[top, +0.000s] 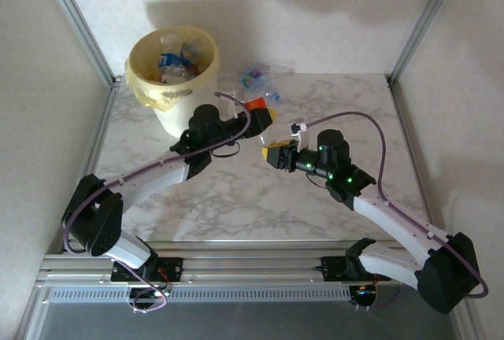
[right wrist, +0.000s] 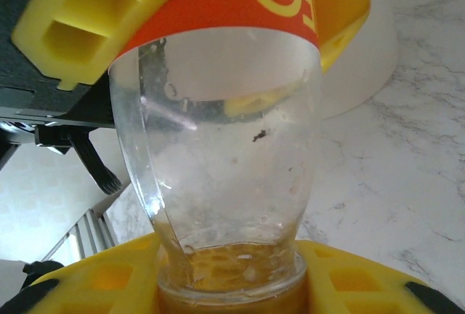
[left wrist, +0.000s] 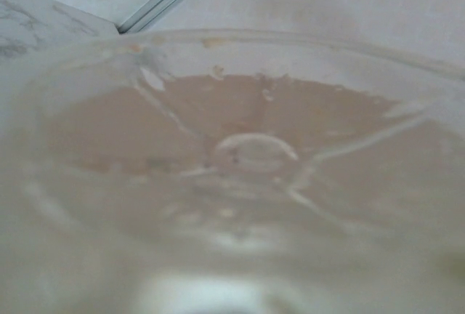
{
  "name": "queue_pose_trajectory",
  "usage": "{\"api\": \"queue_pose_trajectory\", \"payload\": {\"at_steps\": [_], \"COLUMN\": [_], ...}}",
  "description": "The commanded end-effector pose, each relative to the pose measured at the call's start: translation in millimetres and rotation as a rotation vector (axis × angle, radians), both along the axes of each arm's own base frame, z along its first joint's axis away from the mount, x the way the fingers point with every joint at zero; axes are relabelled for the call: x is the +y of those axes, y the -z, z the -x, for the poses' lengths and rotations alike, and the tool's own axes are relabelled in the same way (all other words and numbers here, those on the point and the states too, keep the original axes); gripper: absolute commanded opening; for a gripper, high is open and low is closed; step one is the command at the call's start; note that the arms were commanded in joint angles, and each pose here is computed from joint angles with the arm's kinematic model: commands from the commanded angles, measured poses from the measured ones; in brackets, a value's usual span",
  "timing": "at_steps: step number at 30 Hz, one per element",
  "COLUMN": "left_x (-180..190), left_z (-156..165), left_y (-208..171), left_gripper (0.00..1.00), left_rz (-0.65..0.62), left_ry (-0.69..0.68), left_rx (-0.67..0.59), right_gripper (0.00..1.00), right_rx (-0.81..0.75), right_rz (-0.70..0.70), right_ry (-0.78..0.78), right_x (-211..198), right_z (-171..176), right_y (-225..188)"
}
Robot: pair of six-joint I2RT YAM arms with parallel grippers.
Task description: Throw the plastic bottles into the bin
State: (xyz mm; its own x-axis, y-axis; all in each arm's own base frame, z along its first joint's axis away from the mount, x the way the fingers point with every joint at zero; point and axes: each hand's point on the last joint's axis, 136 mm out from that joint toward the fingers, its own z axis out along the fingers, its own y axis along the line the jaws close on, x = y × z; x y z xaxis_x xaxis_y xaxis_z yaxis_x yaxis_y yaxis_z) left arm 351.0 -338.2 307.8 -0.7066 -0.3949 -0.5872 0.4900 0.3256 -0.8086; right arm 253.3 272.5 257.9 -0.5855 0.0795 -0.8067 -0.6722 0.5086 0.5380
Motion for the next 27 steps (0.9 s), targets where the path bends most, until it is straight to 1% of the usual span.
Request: {"api": "queue_pose_trajectory", "payload": {"at_steps": [1,3,5,6,9,11,13,16,19,22,24,27], "left_x": [3.6,7.5,16.5,22.3,50.5,76.4,104.3,149.9,198.2,242.8,268.9,300.9], "left_z": [-9.7,-12.8,-17.9,-20.7,-35.4,-47.6,-57.7,-69.4,-84.5,-100.7,-113.5,-131.2], "left_y": [-5.7,-8.8,-15.2,-19.1,-42.4,-62.2,-85.1,-121.6,-147.5,-162.0,-162.0,-157.7], "left_gripper": [0.48,0.44,0.43,0.43,0.42,0.41,0.41,0.44,0.45,0.46,0.46,0.47], "left_rz": [-0.051,-0.079,-0.119,-0.138,-0.186,-0.232,-0.268,-0.350,-0.463,-0.569,-0.628,-0.677], "left_ry": [-0.022,-0.032,-0.056,-0.072,-0.145,-0.213,-0.281,-0.411,-0.564,-0.702,-0.775,-0.857], "left_rx": [-0.020,-0.033,-0.051,-0.061,-0.104,-0.136,-0.173,-0.238,-0.272,-0.291,-0.273,-0.248], "right_gripper": [0.18,0.29,0.50,0.57,0.82,0.94,0.99,0.99,0.99,0.99,0.99,0.99], "right_rx": [-0.033,-0.024,-0.024,-0.023,-0.023,-0.039,-0.047,-0.048,-0.035,-0.021,-0.011,-0.003], "right_rz": [-0.009,-0.007,-0.008,-0.004,0.042,0.070,0.093,0.135,0.166,0.175,0.181,0.190], "right_ry": [-0.060,-0.057,-0.053,-0.051,0.030,0.065,0.109,0.162,0.192,0.204,0.209,0.219], "right_x": [9.6,11.1,11.4,11.0,-0.7,-8.5,-17.0,-28.9,-35.7,-37.6,-38.3,-40.7], "right_z": [4.9,1.8,0.5,0.6,-6.8,-7.9,-9.6,-12.9,-16.0,-18.3,-18.9,-19.9], "right_y": [-3.5,-1.6,-1.9,-1.1,1.8,3.6,6.0,10.4,14.6,20.6,23.5,25.0]}}
